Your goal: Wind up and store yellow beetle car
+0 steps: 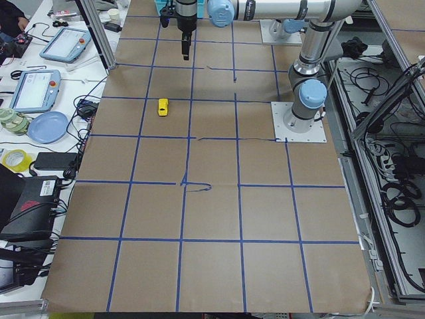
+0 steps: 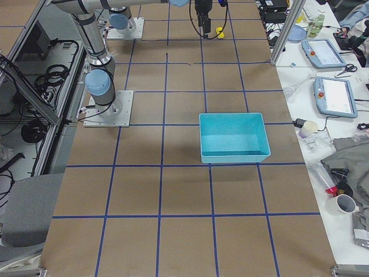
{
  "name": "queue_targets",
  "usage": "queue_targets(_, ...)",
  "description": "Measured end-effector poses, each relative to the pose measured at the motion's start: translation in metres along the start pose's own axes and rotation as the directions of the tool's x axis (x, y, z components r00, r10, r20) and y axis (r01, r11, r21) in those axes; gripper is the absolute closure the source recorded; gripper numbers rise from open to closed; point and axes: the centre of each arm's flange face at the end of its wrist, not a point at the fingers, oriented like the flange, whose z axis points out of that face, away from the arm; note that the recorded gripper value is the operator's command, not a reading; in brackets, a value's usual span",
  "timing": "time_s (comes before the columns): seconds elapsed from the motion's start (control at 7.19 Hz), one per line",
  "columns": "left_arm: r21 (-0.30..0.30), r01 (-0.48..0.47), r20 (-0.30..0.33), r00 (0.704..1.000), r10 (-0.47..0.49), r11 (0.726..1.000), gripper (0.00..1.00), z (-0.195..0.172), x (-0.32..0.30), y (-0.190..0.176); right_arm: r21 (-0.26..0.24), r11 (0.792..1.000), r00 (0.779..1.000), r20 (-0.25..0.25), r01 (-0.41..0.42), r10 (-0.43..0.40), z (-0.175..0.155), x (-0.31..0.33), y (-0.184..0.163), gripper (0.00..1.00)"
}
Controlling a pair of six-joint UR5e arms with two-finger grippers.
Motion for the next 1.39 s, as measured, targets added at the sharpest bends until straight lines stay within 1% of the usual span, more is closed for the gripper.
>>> queue_targets(0.28,0.0,0.001,-0.001,1.0,-0.001,1.0,0.0,0.0,0.0,0.0,-0.007,1.0,0.999,-0.038,-0.015,0.014,0.002,0.005,0.0,0.0)
queue_targets(0.7,-0.002,0.003,0.0,1.0,-0.003,1.0,0.0,0.001,-0.001,0.0,-0.001,0.999,0.999,-0.037,-0.037,0.037,-0.004,0.022,-0.005,0.0)
queue_targets(1.39,0.0,0.003,0.0,1.0,-0.003,1.0,0.0,-0.001,0.0,0.0,-0.016,0.998,0.998,-0.047,-0.053,0.052,0.0,0.025,0.0,0.0)
